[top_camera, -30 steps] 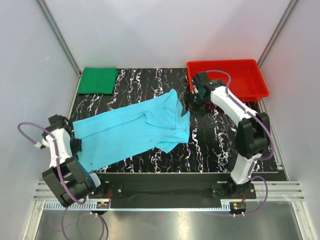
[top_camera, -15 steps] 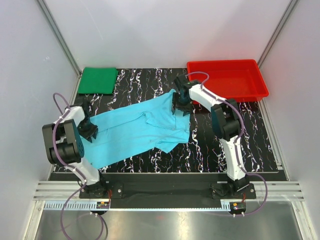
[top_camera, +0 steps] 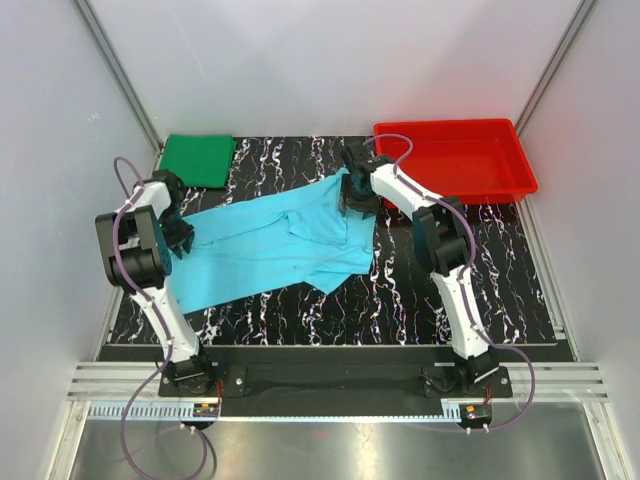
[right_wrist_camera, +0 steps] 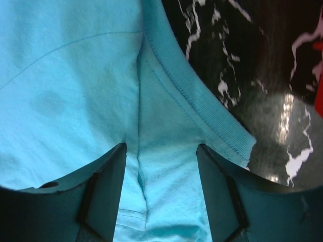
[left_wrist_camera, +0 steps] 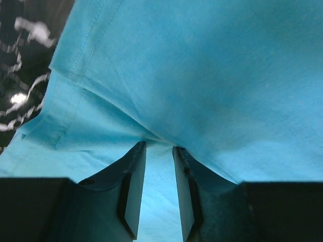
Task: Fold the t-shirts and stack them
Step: Fold the tshirt
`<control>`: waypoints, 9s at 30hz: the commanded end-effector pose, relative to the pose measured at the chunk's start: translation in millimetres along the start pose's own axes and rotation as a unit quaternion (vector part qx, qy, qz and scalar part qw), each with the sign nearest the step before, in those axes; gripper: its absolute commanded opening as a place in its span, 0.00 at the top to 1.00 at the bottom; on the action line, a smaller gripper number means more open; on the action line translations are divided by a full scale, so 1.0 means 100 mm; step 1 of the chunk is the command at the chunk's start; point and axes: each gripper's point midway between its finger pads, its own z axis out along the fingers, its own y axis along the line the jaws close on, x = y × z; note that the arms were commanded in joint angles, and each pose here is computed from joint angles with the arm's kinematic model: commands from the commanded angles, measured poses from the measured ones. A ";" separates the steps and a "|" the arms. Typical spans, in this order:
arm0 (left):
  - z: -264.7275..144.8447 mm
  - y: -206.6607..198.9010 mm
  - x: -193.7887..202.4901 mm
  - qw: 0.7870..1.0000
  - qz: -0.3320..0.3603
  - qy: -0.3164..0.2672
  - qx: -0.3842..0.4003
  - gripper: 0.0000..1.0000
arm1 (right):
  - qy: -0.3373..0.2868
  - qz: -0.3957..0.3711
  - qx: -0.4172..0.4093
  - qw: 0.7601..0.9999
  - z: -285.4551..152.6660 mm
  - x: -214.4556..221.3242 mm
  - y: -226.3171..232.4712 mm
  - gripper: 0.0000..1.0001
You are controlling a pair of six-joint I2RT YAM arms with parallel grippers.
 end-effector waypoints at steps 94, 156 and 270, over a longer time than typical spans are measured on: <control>0.50 1.33 -0.09 0.981 -0.173 -0.012 0.090 0.74 | 0.114 -0.032 -0.251 0.961 -1.08 1.51 0.02 0.53; 0.15 1.30 0.25 0.988 -0.129 -0.004 0.091 1.00 | 0.041 -0.019 -0.234 0.971 -0.87 1.09 0.13 1.00; -0.09 1.35 0.24 0.985 -0.167 -0.015 0.036 1.00 | 0.175 0.128 -0.221 0.951 -1.26 1.88 -0.54 1.00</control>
